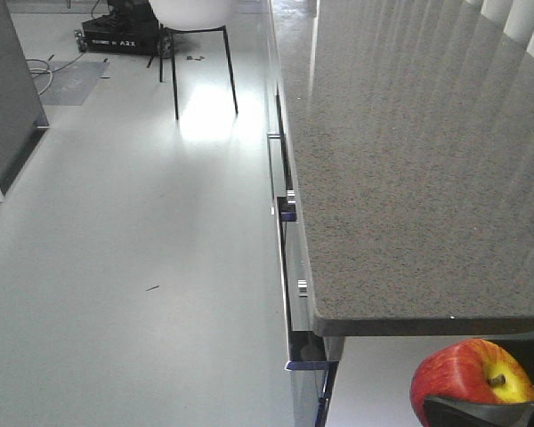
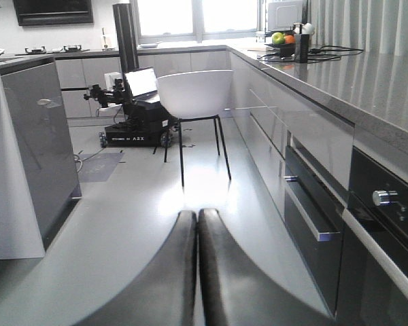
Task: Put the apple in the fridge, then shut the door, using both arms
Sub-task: 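Drive the base away from the counter holding the apple in the right gripper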
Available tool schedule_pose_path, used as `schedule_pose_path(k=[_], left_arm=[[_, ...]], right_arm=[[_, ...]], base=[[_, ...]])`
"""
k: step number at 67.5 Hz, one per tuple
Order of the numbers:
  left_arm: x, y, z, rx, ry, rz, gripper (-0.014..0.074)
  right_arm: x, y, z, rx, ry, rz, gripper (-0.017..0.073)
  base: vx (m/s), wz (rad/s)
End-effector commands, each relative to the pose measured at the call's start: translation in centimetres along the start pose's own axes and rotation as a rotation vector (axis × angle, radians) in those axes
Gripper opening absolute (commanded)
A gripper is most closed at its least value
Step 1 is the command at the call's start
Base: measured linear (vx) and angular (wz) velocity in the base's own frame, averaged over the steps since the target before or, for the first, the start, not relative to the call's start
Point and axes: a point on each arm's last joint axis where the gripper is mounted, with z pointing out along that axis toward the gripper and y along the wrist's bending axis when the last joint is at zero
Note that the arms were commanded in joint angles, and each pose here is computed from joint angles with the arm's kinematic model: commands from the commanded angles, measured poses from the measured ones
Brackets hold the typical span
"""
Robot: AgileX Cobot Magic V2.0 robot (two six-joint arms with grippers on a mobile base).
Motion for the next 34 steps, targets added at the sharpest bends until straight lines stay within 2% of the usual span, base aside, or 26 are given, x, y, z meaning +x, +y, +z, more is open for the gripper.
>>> schedule_pose_path(k=[1,15,34], left_arm=[[-0.38,-0.02,-0.08,0.006,-0.080,-0.017,-0.0006],[-0.38,-0.02,-0.08,0.006,-0.080,-0.017,-0.0006],[-0.38,-0.02,-0.08,0.006,-0.080,-0.017,-0.0006]], right_arm=[[-1.22,0.08,-0.55,0.004,-0.091,-0.006,0.0363],[-1.22,0.08,-0.55,0.004,-0.091,-0.006,0.0363],[-1.22,0.08,-0.55,0.004,-0.091,-0.006,0.0363]], base=[[0.01,0.10],[0.01,0.23],[0.02,0.43]])
